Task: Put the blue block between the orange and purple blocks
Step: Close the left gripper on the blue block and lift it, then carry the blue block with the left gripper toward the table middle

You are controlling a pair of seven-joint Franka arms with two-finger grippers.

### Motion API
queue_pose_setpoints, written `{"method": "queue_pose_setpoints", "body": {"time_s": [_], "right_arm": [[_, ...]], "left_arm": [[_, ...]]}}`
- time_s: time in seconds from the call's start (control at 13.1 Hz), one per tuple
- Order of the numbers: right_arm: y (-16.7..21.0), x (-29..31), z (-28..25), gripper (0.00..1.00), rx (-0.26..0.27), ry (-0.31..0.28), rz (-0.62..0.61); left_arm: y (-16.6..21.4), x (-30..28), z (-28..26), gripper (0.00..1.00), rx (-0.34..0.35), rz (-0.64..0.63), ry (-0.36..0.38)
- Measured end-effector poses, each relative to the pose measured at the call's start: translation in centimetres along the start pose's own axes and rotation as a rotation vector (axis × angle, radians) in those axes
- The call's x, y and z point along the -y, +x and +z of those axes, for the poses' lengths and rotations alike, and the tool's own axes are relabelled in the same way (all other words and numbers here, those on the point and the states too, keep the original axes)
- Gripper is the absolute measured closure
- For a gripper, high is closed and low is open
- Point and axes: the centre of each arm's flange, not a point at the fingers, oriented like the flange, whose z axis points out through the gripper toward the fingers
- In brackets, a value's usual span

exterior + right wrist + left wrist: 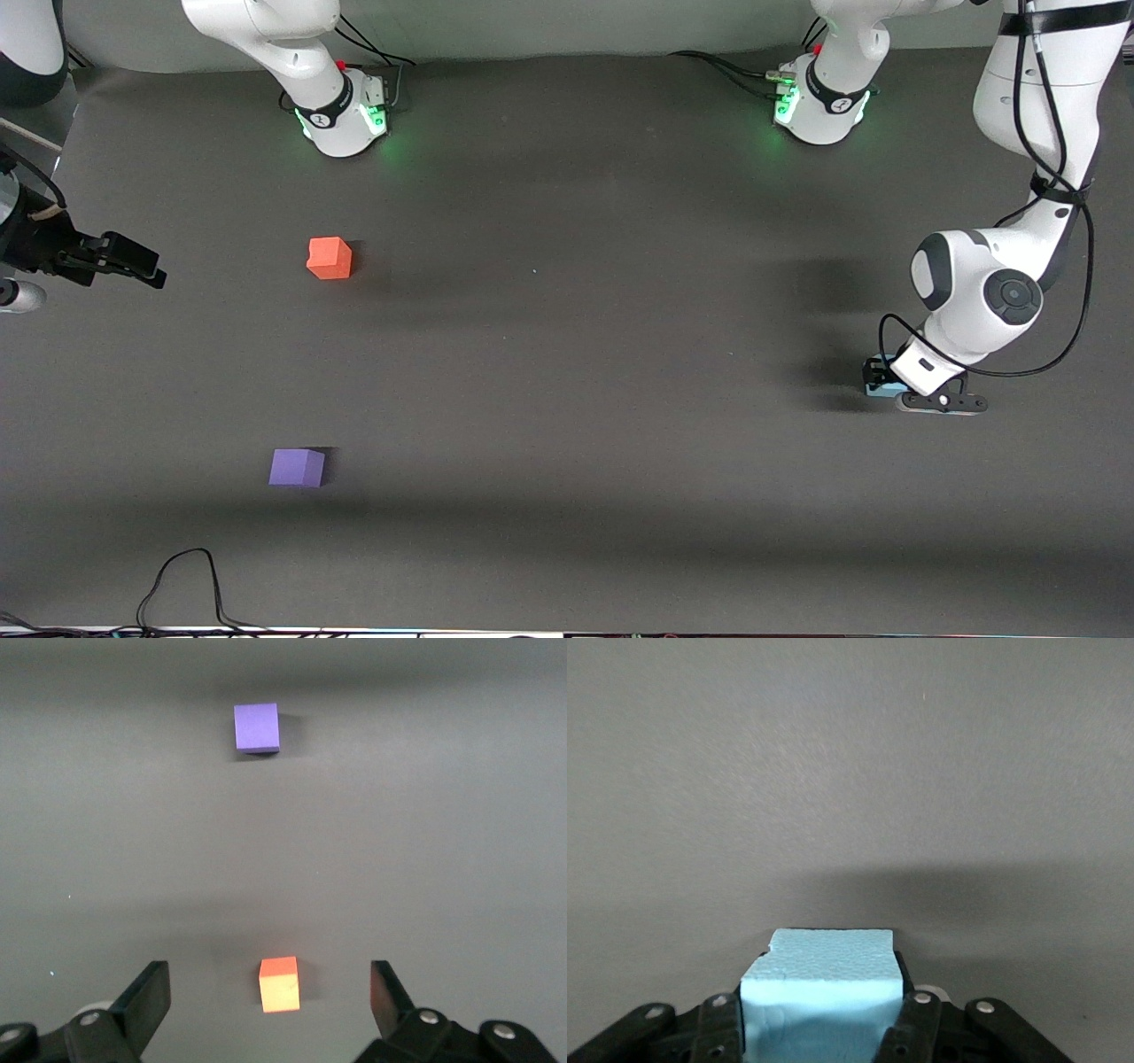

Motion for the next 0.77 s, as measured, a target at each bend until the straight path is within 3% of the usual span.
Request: {"method": "queue_pose_setpoints", "body": {"time_s": [0.46,0.61,0.77], "right_arm": [[1.5,0.6,2.4,0.0,0.015,0.006,-0.014],[1.5,0.6,2.4,0.0,0.014,0.006,-0.016],[1.5,0.8,2.4,0.0,0.013,0.007,-0.021]], "left_arm": [[2.4,-0.2,-14.7,0.44,0.136,-0.025,-0.012],[3.3,-3.4,-21.2,0.44,0.192,-0.053,-0.013],[4.3,-10.1,-25.7,0.44,0.186,-0.098,-0.006]]}}
